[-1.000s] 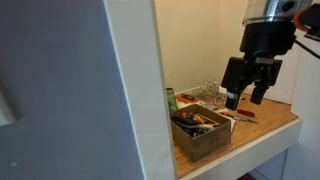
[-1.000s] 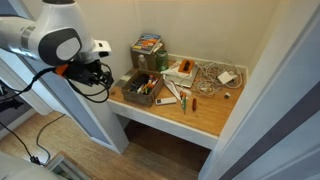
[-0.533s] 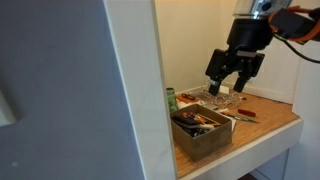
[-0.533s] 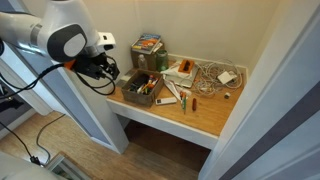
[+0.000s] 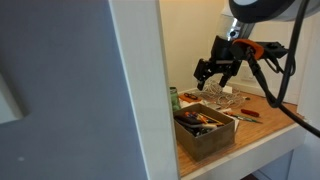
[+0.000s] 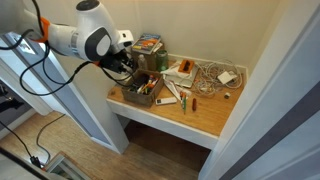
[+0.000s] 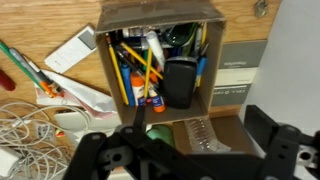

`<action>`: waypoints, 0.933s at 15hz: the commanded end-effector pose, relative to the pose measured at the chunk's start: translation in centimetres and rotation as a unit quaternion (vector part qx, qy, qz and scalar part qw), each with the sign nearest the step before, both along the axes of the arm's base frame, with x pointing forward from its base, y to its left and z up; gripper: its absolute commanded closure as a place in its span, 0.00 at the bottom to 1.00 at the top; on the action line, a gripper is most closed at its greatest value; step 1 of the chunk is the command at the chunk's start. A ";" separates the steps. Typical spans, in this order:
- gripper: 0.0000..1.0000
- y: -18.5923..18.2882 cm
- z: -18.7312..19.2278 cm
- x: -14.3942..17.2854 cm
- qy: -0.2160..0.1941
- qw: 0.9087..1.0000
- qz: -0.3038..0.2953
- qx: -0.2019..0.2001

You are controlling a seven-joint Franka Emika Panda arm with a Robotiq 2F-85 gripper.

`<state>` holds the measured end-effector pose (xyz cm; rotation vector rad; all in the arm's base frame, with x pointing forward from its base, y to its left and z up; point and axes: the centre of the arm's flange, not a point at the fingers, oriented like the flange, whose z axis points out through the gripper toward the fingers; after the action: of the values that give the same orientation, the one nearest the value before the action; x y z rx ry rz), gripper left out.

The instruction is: Move the brown box to the right

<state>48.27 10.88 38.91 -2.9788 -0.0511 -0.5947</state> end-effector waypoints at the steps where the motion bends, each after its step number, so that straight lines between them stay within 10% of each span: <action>1: 0.00 -1.7 -0.5 5.2 0.003 0.999 -0.031 -0.030; 14: 0.00 -7.2 -6.1 9.2 0.065 0.995 -0.059 -0.049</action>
<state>57.50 3.63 32.77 -3.1251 0.1093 -0.4182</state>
